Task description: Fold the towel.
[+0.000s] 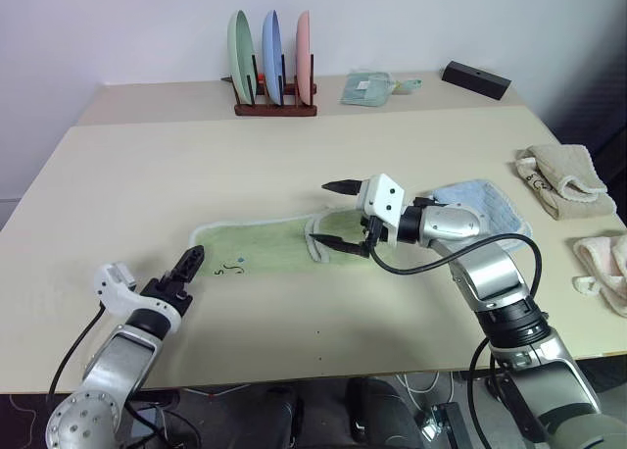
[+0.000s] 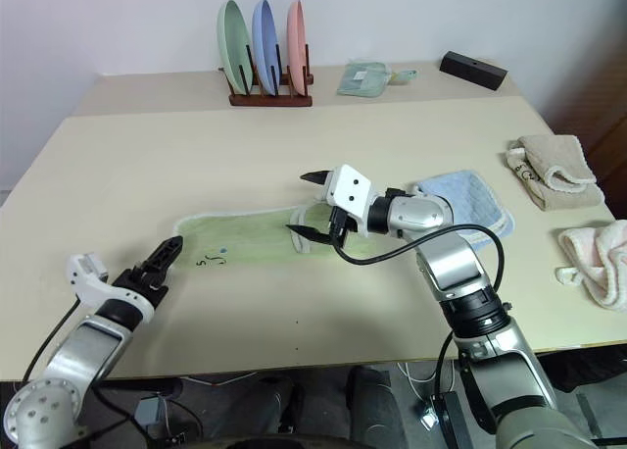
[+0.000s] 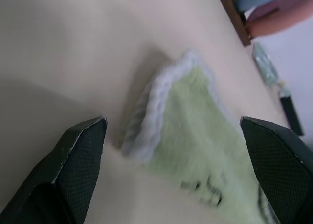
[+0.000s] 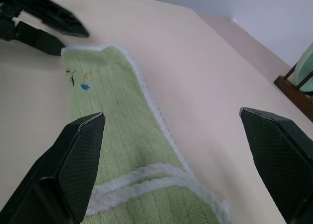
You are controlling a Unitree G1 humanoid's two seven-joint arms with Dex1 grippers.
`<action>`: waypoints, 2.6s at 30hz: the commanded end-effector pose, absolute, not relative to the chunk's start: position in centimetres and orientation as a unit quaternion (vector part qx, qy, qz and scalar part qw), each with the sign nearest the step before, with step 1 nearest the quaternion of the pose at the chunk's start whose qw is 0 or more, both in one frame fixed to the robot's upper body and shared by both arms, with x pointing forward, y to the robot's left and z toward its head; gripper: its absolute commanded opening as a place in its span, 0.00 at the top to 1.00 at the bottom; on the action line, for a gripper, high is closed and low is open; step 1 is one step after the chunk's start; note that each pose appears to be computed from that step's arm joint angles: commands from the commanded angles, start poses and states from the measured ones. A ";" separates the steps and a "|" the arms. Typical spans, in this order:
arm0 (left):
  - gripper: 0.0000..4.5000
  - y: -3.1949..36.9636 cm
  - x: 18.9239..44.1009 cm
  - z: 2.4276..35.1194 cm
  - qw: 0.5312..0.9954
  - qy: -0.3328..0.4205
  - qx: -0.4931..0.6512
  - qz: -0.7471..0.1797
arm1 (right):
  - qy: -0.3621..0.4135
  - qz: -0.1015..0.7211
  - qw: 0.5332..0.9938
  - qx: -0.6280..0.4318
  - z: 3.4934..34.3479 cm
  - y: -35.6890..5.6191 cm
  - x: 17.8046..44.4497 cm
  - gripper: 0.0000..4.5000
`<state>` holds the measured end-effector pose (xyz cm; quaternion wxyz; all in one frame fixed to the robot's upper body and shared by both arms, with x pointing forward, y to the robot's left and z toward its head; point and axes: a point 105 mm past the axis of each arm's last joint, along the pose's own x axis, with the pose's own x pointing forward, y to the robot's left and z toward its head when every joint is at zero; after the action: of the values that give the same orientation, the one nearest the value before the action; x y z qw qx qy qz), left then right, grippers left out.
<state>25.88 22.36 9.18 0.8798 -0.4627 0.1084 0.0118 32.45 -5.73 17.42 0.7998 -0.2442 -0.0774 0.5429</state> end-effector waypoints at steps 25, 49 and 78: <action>0.99 28.7 26.3 16.9 0.945 -0.033 -0.326 -0.017 | -0.087 0.536 0.800 -0.254 16.5 -5.3 30.8 0.00; 0.84 12.2 28.7 12.5 0.906 0.161 0.018 -0.392 | -0.070 0.499 0.821 -0.268 15.7 -6.8 31.8 0.00; 0.87 18.7 31.6 14.3 0.945 0.105 0.009 -0.309 | -0.009 0.568 0.812 -0.135 16.6 2.3 33.7 0.99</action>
<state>31.46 18.77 14.88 0.9479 -0.0102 0.1034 -0.3011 33.56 1.64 17.29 0.8132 -0.1299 -0.0226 0.5668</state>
